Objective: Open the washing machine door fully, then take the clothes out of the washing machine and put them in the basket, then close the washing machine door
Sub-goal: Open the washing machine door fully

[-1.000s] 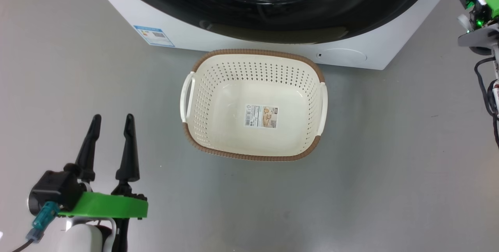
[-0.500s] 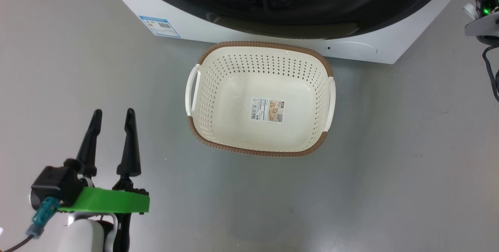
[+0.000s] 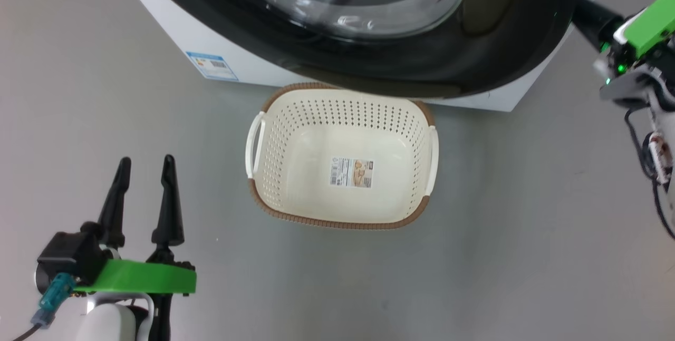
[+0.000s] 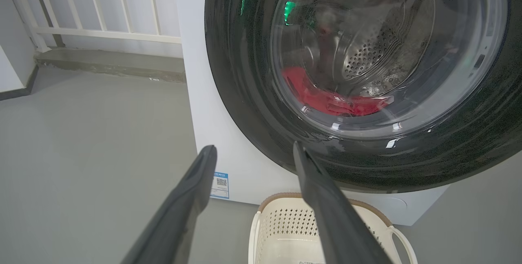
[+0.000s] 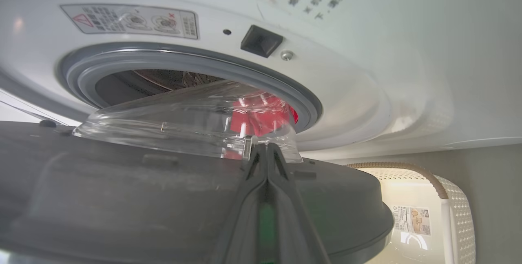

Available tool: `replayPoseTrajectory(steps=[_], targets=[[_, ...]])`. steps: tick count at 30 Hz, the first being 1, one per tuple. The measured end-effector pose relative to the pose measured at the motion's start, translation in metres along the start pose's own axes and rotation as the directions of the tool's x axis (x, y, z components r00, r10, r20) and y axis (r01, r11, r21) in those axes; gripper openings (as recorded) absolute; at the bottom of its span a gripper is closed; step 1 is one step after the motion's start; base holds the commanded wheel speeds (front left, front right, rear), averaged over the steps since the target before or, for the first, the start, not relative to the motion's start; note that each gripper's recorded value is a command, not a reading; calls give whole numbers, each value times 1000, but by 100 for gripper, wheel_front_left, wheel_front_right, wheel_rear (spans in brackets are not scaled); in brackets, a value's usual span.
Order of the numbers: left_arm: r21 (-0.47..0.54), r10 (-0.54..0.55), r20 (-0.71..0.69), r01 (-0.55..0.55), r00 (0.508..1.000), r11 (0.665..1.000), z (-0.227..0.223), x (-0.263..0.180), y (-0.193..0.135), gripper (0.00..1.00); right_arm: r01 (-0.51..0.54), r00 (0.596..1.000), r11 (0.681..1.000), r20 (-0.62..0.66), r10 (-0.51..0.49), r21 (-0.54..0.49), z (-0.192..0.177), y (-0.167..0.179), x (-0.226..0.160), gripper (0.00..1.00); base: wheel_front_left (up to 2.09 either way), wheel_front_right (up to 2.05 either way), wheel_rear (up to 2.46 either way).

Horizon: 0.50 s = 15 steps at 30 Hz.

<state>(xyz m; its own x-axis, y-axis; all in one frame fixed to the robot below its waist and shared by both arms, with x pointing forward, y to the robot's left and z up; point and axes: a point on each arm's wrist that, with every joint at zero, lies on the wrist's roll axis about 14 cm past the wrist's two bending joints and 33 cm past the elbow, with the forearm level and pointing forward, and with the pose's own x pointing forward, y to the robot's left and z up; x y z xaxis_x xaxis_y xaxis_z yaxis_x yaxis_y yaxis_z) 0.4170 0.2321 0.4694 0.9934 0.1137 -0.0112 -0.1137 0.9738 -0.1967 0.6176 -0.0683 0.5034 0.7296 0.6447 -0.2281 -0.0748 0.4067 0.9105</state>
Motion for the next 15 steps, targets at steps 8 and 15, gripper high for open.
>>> replayPoseTrajectory(steps=[8, 15], targets=[[-2, -5, 14, 5, 1000, 1000, 8, -14, -1, 100, -15, 998, 999, -64, 17, 37, -29, 7, -23, 0, 0, 0, 0], [6, 1, 26, -2, 1000, 1000, 15, -30, 3, 100, -34, 992, 997, -123, 42, 63, -54, 17, -42, 0, 0, 0, 0]])
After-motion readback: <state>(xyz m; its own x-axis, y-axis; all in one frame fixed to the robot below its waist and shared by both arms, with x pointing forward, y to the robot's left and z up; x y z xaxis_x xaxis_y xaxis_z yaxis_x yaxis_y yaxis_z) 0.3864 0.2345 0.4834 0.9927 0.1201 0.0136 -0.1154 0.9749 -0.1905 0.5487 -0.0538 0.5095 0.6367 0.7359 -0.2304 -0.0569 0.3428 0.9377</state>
